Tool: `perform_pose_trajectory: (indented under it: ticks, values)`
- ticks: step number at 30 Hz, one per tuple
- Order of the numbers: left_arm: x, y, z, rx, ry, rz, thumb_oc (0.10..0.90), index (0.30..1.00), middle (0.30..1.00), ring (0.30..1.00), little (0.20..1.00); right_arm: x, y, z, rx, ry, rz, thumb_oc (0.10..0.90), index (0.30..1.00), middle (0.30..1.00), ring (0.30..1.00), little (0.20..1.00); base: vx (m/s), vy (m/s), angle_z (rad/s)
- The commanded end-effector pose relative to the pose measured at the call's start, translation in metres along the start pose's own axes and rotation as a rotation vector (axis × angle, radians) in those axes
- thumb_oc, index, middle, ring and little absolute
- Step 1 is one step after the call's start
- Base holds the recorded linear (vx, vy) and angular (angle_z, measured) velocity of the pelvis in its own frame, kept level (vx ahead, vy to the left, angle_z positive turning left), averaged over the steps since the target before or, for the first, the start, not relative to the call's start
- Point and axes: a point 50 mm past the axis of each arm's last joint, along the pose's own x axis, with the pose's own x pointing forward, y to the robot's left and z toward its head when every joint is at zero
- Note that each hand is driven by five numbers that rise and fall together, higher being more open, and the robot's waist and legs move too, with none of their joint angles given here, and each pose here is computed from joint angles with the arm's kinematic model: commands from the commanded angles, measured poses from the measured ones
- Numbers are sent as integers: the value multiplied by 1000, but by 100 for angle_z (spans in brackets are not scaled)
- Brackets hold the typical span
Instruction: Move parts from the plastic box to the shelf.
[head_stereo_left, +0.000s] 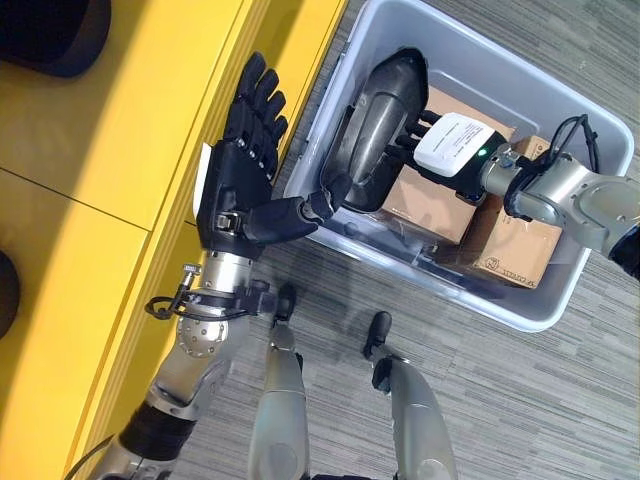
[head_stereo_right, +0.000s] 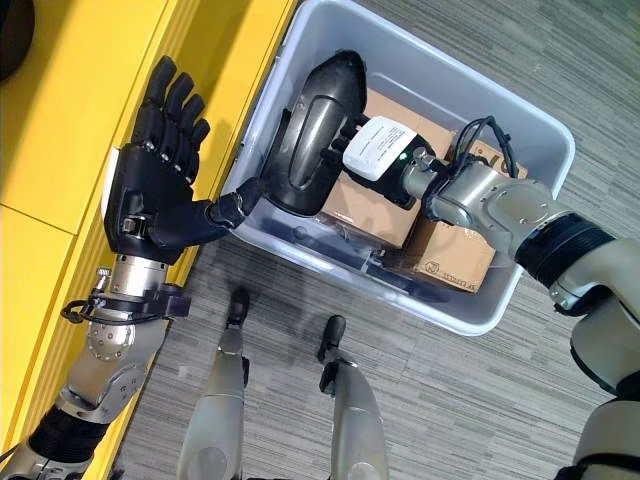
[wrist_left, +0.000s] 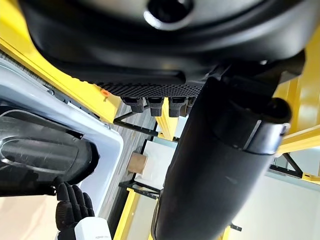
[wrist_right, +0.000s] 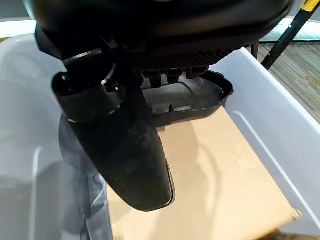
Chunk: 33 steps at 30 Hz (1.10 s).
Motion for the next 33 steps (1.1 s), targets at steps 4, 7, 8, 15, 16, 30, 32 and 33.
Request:
perform_pose_trajectory:
  ticks: [4, 7, 8, 15, 16, 30, 32, 33]
  values:
    - [8, -24, 52, -100, -327, -86, 900, 1000, 1000, 1000, 1000, -9, -61, -43, -161, 126, -173, 900, 1000, 1000, 1000, 1000, 32, -7, 12]
    - [8, -24, 52, -107, -331, -81, 900, 1000, 1000, 1000, 1000, -9, -64, -44, -174, 133, -178, 900, 1000, 1000, 1000, 1000, 47, -4, 6]
    - [8, -25, 52, -111, -332, -80, 900, 1000, 1000, 1000, 1000, -8, -65, -44, -181, 136, -177, 900, 1000, 1000, 1000, 1000, 42, 7, 3]
    - [10, -27, 51, -127, -333, -76, 900, 1000, 1000, 1000, 1000, -8, -67, -47, -195, 148, -181, 900, 1000, 1000, 1000, 1000, 38, 4, 6]
    - [10, -28, 51, -126, -333, -76, 900, 1000, 1000, 1000, 1000, -7, -66, -47, -194, 151, -178, 900, 1000, 1000, 1000, 1000, 26, 8, 11]
    - [11, -31, 52, -147, -346, -63, 900, 1000, 1000, 1000, 1000, 0, -57, -50, -211, 189, -136, 900, 1000, 1000, 1000, 1000, -1, 8, 6]
    - [10, -31, 52, -145, -344, -56, 900, 1000, 1000, 1000, 1000, 0, -57, -53, -209, 206, -138, 900, 1000, 1000, 1000, 1000, -12, 7, 4]
    - [10, -31, 52, -145, -344, -56, 900, 1000, 1000, 1000, 1000, 0, -57, -53, -210, 206, -139, 900, 1000, 1000, 1000, 1000, 63, -26, 1]
